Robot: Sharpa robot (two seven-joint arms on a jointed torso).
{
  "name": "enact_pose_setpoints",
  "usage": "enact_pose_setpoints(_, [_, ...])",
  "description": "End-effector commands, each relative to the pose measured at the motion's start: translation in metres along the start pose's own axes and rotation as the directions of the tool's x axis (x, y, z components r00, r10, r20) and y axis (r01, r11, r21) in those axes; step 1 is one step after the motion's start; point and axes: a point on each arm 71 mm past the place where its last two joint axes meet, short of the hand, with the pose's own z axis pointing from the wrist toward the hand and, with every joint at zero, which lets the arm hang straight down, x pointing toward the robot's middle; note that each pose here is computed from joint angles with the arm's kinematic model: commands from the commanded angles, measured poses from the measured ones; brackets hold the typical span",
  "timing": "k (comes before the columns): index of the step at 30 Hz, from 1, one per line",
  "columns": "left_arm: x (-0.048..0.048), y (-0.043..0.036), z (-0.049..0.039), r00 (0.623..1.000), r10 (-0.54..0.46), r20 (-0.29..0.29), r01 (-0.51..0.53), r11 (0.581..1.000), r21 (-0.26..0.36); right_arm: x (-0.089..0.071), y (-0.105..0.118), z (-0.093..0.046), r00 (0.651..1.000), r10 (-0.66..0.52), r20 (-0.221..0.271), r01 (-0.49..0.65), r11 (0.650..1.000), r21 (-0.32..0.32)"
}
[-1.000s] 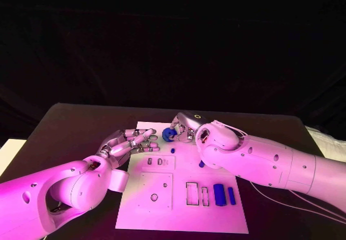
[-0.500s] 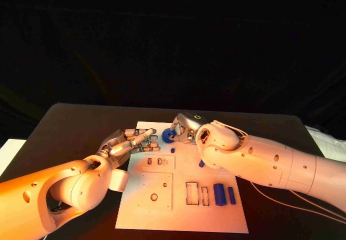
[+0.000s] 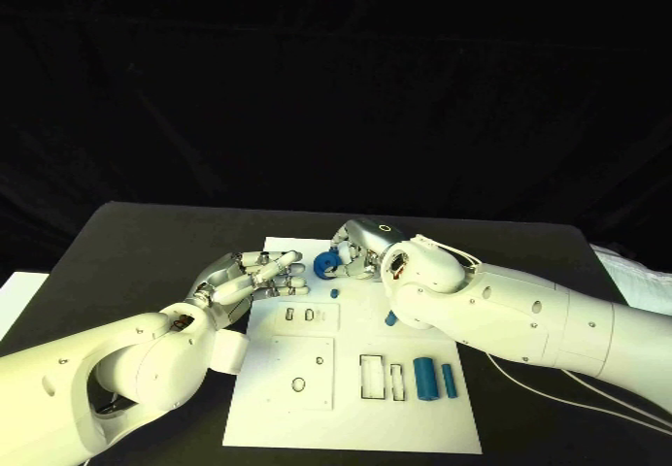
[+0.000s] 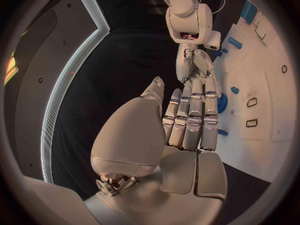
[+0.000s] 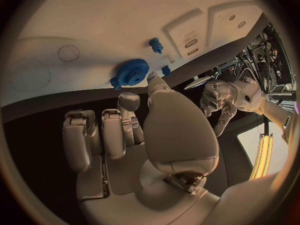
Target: Assemble the parts on the task board
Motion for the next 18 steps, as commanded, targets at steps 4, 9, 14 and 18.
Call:
enact_pose_setpoints(4, [0.0028, -0.0010, -0.0001, 1.000, -0.009, -0.017, 0.010, 1.000, 0.005, 0.005, -0.001, 0.000, 0.998, 0.034, -0.056, -0.034, 0.999, -0.001])
enact_pose_setpoints(9, [0.0023, -0.0010, -0.0001, 1.000, -0.009, -0.015, 0.009, 1.000, 0.004, 0.007, 0.000, 0.000, 0.996, 0.053, -0.075, -0.053, 0.999, 0.002])
enact_pose_setpoints(14, [0.0029, -0.0009, 0.0000, 1.000, -0.010, -0.016, 0.010, 1.000, 0.004, 0.011, -0.001, 0.001, 0.994, 0.050, -0.102, -0.049, 0.999, 0.015])
enact_pose_setpoints(18, [0.0034, -0.0008, 0.0003, 1.000, -0.010, -0.017, 0.010, 1.000, 0.003, 0.016, -0.003, 0.003, 0.993, 0.041, -0.114, -0.038, 0.999, 0.029])
